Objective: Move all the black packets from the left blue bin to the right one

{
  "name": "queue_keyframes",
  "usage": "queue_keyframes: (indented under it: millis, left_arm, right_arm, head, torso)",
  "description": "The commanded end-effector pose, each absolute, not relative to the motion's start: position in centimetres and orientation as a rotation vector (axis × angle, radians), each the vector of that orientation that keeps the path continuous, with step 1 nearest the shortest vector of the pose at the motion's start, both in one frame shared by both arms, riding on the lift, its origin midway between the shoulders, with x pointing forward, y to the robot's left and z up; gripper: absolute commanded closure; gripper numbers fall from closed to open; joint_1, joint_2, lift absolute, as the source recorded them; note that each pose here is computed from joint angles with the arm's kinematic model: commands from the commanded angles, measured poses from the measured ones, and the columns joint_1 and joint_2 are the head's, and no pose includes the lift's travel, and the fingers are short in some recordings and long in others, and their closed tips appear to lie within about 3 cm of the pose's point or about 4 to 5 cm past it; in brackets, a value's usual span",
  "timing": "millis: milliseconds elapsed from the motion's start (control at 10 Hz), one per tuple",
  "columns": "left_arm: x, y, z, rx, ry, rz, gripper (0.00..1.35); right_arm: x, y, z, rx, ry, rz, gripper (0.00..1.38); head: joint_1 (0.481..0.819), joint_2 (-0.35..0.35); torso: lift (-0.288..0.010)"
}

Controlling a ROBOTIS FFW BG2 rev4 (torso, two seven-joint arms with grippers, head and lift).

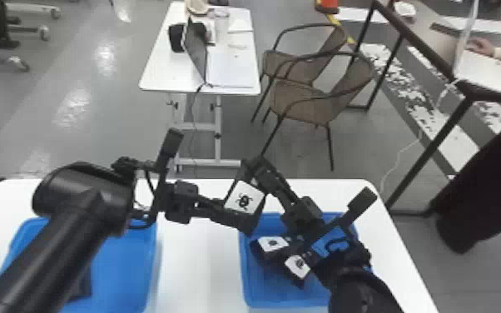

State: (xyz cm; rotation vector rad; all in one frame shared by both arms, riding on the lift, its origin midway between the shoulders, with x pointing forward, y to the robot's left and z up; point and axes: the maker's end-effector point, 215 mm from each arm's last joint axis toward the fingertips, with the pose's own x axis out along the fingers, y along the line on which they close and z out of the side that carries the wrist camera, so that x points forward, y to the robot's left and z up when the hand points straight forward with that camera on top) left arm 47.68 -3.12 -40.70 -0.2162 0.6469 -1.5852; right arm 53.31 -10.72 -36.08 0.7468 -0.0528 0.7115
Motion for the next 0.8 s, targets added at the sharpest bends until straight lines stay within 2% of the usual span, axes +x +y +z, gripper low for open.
queue_keyframes:
  millis: [0, 300, 400, 500, 600, 700]
  left_arm:
    - [47.8, -3.0, -40.6, -0.215, 0.642, -1.581, 0.96]
    - [48.5, -2.4, -40.7, -0.221, 0.634, -1.557, 0.96]
    - [49.0, -2.4, -40.9, -0.245, 0.618, -1.523, 0.89]
    - [49.2, -2.0, -41.3, -0.272, 0.613, -1.493, 0.72]
    - [49.1, -1.4, -42.1, -0.292, 0.619, -1.469, 0.48]
    - [49.1, -0.7, -42.8, -0.319, 0.625, -1.436, 0.3]
  right_arm:
    - [53.3, -11.1, -35.9, 0.755, -0.077, 0.696, 1.28]
    - [52.9, -11.5, -35.8, 0.791, -0.102, 0.7, 1.28]
    - [53.0, -12.2, -36.2, 0.801, -0.103, 0.679, 1.28]
    - [53.2, -13.4, -36.7, 0.803, -0.1, 0.64, 1.28]
    - [53.5, -14.9, -37.6, 0.796, -0.093, 0.595, 1.28]
    - [53.8, -16.3, -39.2, 0.793, -0.073, 0.55, 1.28]
  head:
    - [0.695, -0.151]
    - [0.695, -0.152]
    - [0.695, -0.151]
    - [0.695, -0.151]
    - [0.695, -0.158]
    - [0.695, -0.167]
  torso:
    - [0.0]
    - [0.0]
    - [0.0]
    - [0.0]
    - [0.0]
    - [0.0]
